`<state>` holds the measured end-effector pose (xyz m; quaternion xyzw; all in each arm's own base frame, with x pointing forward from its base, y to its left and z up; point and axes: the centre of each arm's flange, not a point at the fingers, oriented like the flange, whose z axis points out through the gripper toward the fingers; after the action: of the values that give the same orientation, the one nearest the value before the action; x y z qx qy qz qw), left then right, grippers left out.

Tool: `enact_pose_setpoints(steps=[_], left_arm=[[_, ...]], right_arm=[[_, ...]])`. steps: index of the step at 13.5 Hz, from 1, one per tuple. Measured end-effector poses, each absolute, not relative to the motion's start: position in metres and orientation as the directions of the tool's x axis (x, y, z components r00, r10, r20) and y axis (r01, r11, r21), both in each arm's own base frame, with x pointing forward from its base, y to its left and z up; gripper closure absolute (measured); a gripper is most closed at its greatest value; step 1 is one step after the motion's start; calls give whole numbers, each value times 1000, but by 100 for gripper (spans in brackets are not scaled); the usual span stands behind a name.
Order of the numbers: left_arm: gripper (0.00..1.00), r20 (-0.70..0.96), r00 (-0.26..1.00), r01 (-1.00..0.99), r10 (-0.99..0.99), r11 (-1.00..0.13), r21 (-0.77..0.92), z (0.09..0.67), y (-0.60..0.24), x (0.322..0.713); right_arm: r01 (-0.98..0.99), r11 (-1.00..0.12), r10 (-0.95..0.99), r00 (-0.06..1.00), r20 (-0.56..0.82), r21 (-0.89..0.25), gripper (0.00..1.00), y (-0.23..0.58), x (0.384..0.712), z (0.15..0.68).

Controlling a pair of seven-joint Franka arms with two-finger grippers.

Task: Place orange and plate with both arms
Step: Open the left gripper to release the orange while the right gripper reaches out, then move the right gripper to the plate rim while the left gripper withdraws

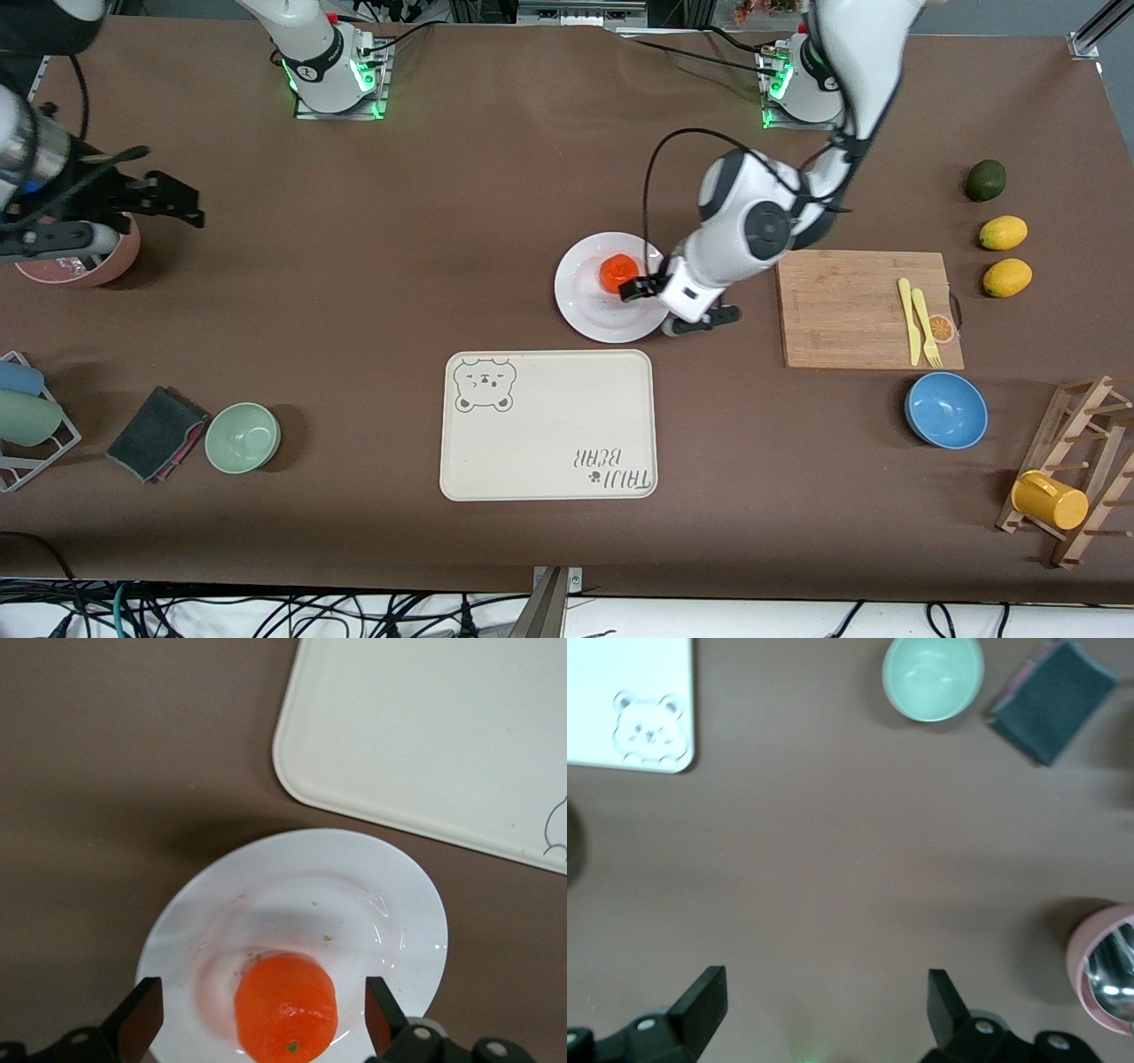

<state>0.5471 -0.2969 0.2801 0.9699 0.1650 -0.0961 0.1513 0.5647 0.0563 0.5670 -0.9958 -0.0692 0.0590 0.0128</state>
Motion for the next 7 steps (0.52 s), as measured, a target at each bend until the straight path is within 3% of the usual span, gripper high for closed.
enact_pose_setpoints(steps=[4,7], left_arm=[[0,-254,905,397,342,-894,210,361,-196,566],[0,-205,935,322,290,-936,144,406,-135,564]], right_arm=[[260,-964,264,938,-222,-51,0,142,561,522],[142,-977,186,933,-308,-160,0,193,562,473]])
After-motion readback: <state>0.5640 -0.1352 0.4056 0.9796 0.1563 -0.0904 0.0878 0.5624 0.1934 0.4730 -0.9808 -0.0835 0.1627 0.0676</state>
